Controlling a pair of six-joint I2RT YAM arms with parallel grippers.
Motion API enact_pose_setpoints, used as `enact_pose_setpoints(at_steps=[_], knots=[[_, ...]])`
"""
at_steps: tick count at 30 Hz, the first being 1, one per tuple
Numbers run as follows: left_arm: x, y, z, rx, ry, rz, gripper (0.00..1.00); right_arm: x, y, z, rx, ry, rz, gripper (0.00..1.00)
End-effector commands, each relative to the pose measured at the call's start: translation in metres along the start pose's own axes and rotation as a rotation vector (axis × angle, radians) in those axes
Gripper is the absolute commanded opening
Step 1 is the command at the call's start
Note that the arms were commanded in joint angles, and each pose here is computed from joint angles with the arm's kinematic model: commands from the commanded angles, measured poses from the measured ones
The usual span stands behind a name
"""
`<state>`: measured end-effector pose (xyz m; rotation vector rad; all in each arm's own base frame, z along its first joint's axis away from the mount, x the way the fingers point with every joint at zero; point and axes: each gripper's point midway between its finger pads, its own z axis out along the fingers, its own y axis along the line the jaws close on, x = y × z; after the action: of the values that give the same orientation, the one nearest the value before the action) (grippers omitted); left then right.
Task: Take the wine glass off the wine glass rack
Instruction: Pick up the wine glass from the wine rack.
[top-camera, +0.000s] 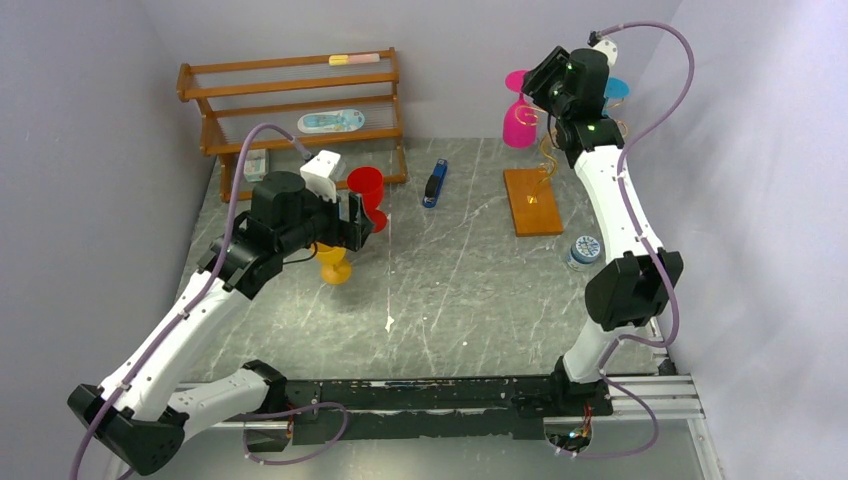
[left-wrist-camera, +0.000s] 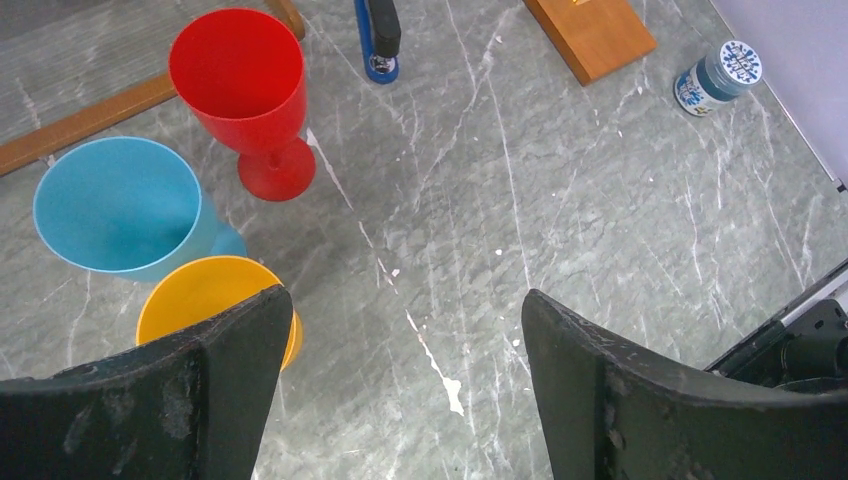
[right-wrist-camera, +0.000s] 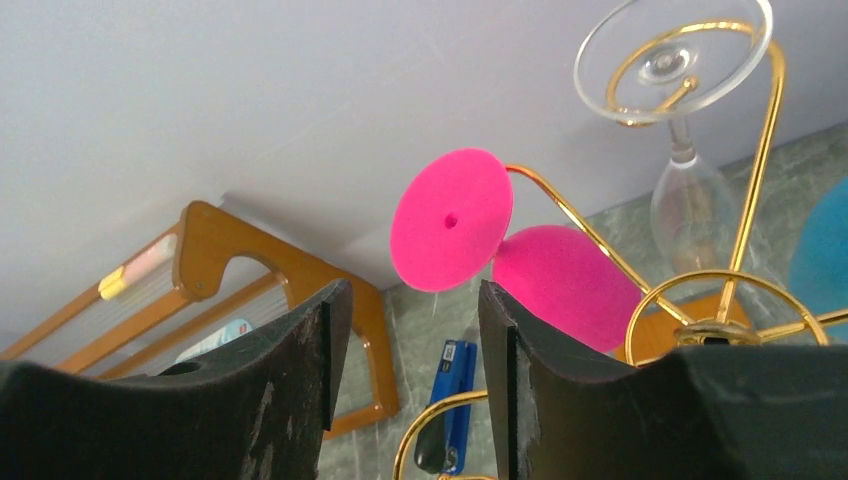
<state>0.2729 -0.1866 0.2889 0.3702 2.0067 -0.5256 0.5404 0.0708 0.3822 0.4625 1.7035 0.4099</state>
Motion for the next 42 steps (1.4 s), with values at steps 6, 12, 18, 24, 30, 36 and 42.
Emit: enact_pose_setpoints(at_steps=[6,12,18,24,30,36,42], knots=[[-0.009,-0.005,-0.012,0.025,-0.008,0.024,0.89,-0.014,-0.014,0.022,0.051,-0.057,-0.006,0.51],[-0.008,-0.002,-0.015,0.012,-0.014,0.017,0.9,-0.01,-0.022,0.034,0.068,-0.04,-0.007,0.47],[-0.007,-0.003,-0.014,0.018,-0.011,0.016,0.9,-0.005,-0.023,0.043,0.059,-0.009,-0.01,0.45],[-0.009,-0.004,-0.016,0.017,-0.011,0.014,0.9,-0.001,-0.027,0.047,0.064,-0.007,-0.007,0.43],[-0.011,-0.005,-0.017,0.022,-0.019,0.005,0.9,0.003,-0.031,0.051,0.066,0.003,0.007,0.43],[-0.01,-0.006,-0.014,0.028,-0.012,0.005,0.9,0.008,-0.031,0.055,0.042,0.025,0.027,0.34],[-0.011,-0.009,-0.014,0.042,-0.008,0.005,0.9,0.011,-0.039,0.058,0.035,0.04,0.063,0.32]])
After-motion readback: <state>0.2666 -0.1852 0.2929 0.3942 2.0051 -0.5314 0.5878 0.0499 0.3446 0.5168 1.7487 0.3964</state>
